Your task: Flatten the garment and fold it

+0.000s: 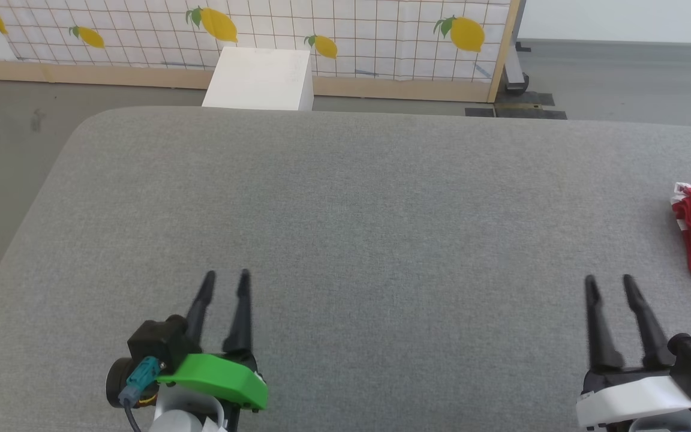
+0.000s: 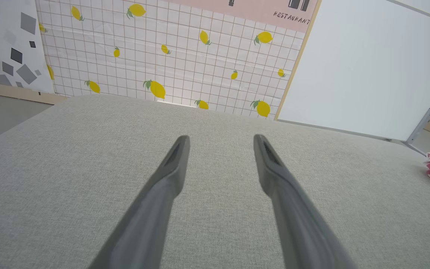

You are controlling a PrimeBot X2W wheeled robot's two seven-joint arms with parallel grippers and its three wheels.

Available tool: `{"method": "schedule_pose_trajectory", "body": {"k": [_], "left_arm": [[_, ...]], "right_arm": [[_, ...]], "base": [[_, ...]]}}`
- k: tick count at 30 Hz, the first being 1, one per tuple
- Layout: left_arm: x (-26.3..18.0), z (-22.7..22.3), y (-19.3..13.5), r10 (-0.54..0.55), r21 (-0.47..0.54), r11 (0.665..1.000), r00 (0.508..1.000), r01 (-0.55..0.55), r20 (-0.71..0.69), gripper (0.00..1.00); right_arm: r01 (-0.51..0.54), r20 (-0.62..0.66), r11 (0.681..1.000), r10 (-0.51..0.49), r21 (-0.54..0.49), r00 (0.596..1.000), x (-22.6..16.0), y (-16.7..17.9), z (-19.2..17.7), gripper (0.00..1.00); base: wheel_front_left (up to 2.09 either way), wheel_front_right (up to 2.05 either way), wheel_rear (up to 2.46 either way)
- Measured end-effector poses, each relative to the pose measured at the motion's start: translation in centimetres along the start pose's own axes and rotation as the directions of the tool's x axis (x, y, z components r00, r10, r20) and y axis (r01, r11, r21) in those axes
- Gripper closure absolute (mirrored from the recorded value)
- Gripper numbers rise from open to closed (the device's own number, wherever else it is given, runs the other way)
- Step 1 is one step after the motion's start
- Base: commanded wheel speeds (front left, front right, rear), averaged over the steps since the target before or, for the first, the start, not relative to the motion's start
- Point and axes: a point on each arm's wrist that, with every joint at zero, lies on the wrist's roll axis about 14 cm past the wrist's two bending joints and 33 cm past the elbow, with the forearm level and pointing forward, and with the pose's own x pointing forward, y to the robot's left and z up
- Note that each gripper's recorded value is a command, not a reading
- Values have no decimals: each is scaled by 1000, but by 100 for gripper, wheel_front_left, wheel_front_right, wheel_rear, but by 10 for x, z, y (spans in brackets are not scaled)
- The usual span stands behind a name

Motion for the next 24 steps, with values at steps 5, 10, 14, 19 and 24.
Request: {"method": "schedule_pose_trajectory", "body": {"k": [5,10,14,19,24], "left_arm": [[0,0,0,1,0,1000,1000,-1,-1,100],[0,-1,0,0,0,1000,1000,0,-2,100],[0,-1,0,0,0,1000,1000,0,-3,100],[1,-1,0,1,4,1000,1000,-1,-7,100],[1,1,1,0,10,1000,1000,0,-9,100]], "right_arm": [[0,0,1000,0,0,1000,0,0,0,100],[1,0,1000,-1,0,1000,0,0,0,100],[1,-1,1000,-1,0,1000,0,0,0,100],[0,-10,1000,0,-2,1000,0,0,-1,100],[-3,-20,1000,2,-7,1000,-1,1,-3,100]], "base": [[0,0,0],[0,0,0],[0,0,0],[0,0,0],[0,0,0]]}}
